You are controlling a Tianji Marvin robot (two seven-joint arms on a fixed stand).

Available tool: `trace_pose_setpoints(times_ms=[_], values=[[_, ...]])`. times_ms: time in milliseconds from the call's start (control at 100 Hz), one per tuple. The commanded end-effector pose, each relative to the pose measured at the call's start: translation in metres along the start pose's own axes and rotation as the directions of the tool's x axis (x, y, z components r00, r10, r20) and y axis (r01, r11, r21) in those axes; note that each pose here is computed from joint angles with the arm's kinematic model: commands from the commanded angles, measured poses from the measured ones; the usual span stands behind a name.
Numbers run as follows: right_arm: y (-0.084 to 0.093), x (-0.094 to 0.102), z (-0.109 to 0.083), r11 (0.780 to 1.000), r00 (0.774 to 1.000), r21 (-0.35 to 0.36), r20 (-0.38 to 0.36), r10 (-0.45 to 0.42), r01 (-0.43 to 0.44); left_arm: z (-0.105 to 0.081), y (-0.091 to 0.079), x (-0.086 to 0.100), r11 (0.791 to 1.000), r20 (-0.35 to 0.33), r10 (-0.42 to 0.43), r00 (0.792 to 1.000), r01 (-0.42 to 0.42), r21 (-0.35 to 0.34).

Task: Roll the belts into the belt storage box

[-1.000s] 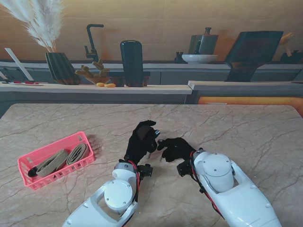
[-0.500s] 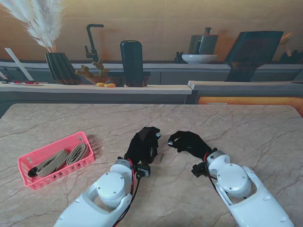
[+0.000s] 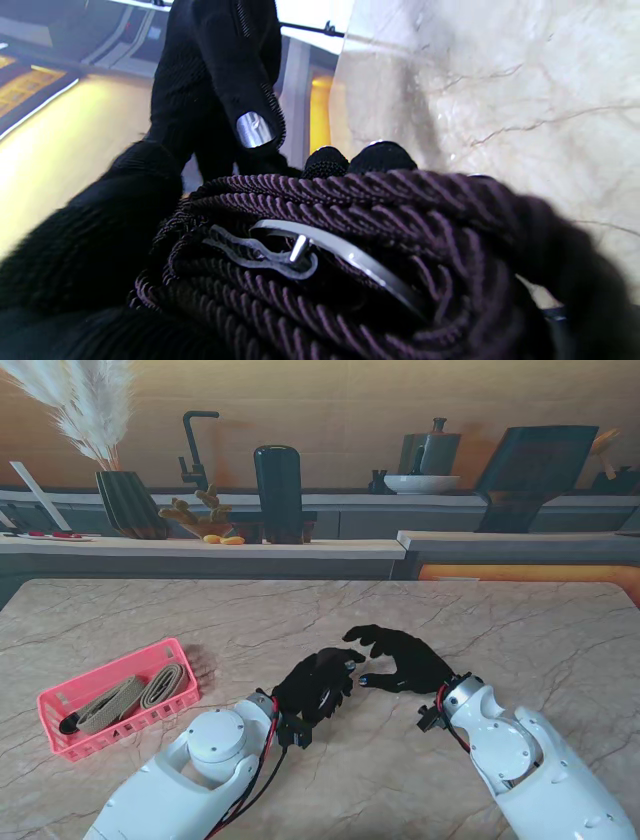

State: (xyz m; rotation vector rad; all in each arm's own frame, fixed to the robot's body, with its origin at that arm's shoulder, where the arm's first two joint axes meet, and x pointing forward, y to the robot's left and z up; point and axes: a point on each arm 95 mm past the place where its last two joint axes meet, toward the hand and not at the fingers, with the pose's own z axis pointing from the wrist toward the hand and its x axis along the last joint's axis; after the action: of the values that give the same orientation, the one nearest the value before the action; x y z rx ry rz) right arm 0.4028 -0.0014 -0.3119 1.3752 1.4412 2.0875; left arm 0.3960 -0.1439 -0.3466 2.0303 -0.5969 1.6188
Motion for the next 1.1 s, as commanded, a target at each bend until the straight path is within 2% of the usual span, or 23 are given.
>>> trace_pose_setpoints(times_ms=[0,160,330,700,950,1090], values=[[0.004,0.001,0.001,1.0,0.999,0.002,-0.027,-0.025,0.025,0.0,-0.002,-0.003,1.0,0.013,0.003,1.0,-0.002,-0.024],[0.006,0.005,0.003,0.996,0.994,0.032,-0.086,-0.075,0.078,0.001,-0.004,-0.004,0.996,0.039,0.009,0.999,-0.005,-0.095],[0.006,0.007,0.011,0.99,0.988,0.087,-0.12,-0.101,0.112,0.0,-0.003,-0.004,0.991,0.045,0.021,0.999,-0.015,-0.134],[-0.007,0.007,0.026,0.982,0.985,0.171,-0.165,-0.05,0.079,-0.001,-0.002,-0.001,0.983,0.035,-0.009,0.999,0.015,-0.185],[-0.016,0.009,0.031,0.984,0.982,0.177,-0.187,0.005,0.028,0.0,0.001,0.002,0.978,0.032,-0.077,0.997,0.082,-0.192],[-0.021,0.009,0.034,0.978,0.98,0.206,-0.201,0.009,0.033,0.0,0.003,0.004,0.974,0.022,-0.122,0.992,0.124,-0.188]])
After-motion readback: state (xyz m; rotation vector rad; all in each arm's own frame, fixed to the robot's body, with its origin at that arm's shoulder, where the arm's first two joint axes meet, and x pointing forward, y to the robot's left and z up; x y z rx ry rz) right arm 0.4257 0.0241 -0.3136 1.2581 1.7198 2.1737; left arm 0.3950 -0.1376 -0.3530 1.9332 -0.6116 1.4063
